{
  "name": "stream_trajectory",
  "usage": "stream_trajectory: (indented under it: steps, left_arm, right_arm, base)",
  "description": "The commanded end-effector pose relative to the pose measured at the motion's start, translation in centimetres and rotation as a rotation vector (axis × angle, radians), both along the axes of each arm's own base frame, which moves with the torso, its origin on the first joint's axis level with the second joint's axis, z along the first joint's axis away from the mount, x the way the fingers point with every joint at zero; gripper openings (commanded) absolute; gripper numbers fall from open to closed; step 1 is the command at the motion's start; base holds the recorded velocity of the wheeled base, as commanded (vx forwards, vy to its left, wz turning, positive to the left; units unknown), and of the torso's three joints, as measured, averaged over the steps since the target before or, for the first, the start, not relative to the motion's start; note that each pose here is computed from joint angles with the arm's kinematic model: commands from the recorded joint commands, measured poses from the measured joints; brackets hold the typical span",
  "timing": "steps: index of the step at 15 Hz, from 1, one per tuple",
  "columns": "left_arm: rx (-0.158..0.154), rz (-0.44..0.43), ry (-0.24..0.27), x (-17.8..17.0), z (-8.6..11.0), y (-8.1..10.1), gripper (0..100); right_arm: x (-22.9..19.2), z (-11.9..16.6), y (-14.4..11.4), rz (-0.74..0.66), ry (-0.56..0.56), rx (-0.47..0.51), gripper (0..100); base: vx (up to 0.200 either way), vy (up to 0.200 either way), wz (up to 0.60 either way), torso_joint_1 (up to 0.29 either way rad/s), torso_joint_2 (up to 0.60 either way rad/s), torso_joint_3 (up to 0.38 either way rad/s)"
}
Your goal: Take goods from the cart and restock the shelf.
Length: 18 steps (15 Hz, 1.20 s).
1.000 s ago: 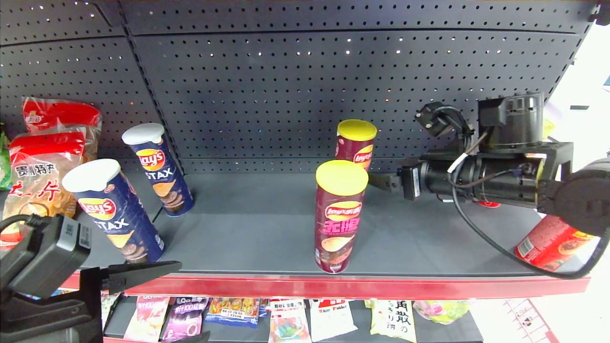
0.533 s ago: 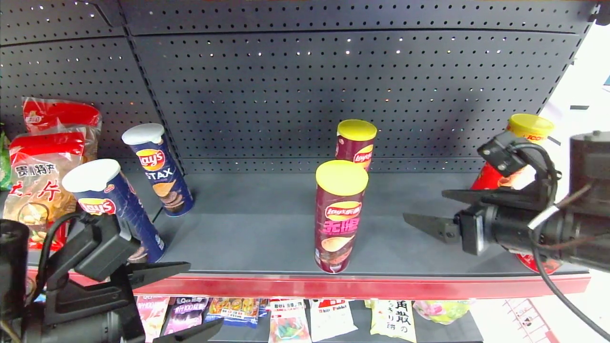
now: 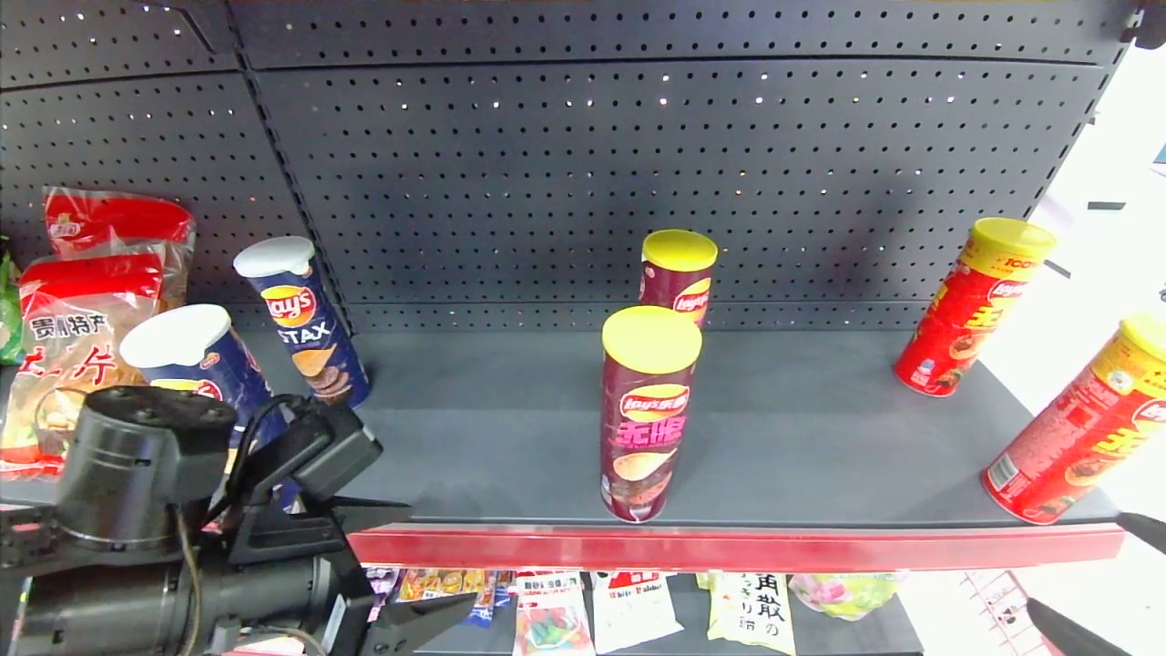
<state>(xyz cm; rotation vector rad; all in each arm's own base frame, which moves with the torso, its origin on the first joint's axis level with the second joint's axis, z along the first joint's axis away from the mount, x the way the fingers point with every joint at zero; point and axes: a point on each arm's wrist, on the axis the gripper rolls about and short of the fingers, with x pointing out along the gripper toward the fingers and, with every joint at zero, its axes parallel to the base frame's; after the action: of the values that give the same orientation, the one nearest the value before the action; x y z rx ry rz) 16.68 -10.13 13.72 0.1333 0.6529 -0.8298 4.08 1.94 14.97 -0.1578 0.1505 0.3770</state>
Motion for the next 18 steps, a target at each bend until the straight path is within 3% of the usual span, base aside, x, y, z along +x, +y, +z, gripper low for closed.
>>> stream_trajectory:
  steps: [1,5,8,10,13,18]
  left_arm:
    - [0.029,-0.021,0.050,2.1,-1.0,-1.8,100]
    - [0.028,-0.030,0.039,4.6,-0.8,-3.6,100]
    - [0.058,0.001,0.021,6.0,-1.5,-4.6,100]
    - [0.069,0.024,-0.017,6.8,-2.1,-5.5,100]
    - [0.059,0.011,-0.045,7.5,-2.5,-7.0,100]
    - [0.057,0.020,-0.070,8.9,-2.3,-8.0,100]
  right_arm:
    - [-3.8,-3.6,-2.3,-0.232,-0.064,0.053,100]
    - [-5.8,-6.3,-2.7,-0.374,-0.050,0.068,100]
    - [-5.9,-6.3,-2.8,-0.385,-0.049,0.085,100]
    - [-5.9,-6.3,-2.8,-0.383,-0.053,0.087,100]
    - [-5.9,-6.3,-2.8,-0.383,-0.053,0.087,100]
    - [-5.9,-6.3,-2.8,-0.383,-0.053,0.087,100]
  base:
    - [0.000,0.000,0.00,0.000,0.00,0.000]
    - [0.000,0.000,0.00,0.000,0.00,0.000]
    - [0.000,0.000,0.00,0.000,0.00,0.000]
    - [0.000,0.000,0.00,0.000,0.00,0.000]
    - [0.000,0.000,0.00,0.000,0.00,0.000]
    - [0.000,0.000,0.00,0.000,0.00,0.000]
